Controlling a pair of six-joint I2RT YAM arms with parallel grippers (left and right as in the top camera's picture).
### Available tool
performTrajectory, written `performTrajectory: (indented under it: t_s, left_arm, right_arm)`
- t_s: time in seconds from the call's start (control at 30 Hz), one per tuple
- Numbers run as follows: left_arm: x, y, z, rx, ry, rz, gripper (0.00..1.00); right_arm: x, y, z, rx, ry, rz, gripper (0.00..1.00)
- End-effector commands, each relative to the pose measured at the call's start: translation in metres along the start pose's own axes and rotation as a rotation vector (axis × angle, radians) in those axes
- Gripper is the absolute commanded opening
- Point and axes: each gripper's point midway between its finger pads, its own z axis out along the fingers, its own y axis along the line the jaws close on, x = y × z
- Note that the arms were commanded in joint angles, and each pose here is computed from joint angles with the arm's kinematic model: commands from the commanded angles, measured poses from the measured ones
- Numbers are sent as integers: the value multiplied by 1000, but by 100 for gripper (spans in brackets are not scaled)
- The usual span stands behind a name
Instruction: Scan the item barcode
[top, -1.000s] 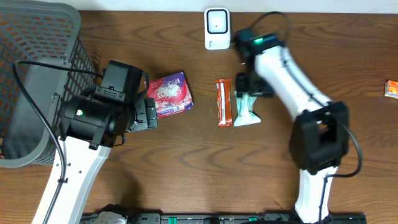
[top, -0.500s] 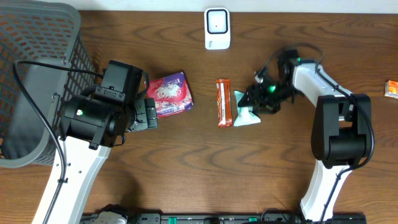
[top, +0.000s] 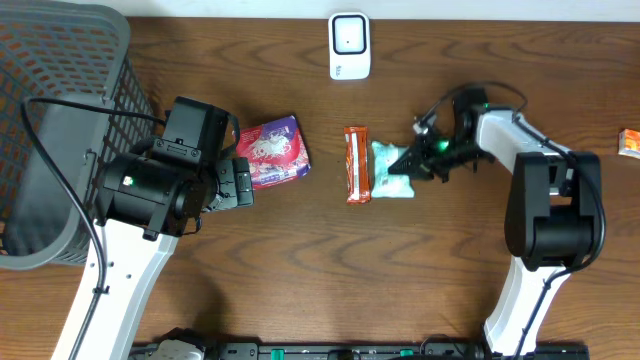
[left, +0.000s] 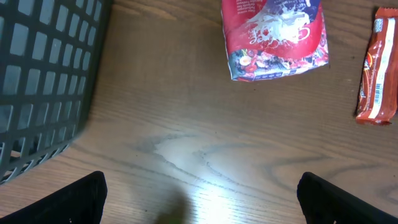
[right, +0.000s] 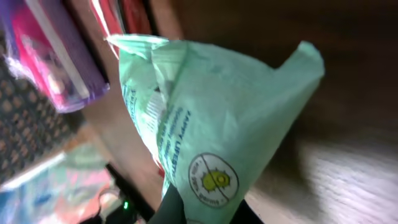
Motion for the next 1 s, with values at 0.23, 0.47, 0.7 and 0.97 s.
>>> performTrajectory:
  t_s: [0.23, 0.47, 0.7, 0.97]
  left_arm:
    - [1, 2, 1, -8, 6, -1, 98]
    - [1, 2, 1, -8, 6, -1, 98]
    - [1, 2, 1, -8, 6, -1, 98]
    - [1, 2, 1, -8, 6, -1, 98]
  right_arm:
    - [-25, -4, -136, 1119, -473, 49, 1]
    - [-19, -16, -110, 1494, -619, -51, 1]
    - [-8, -31, -31, 1437, -444, -103, 40]
    - [-15, 28, -1, 1122, -369, -91, 97]
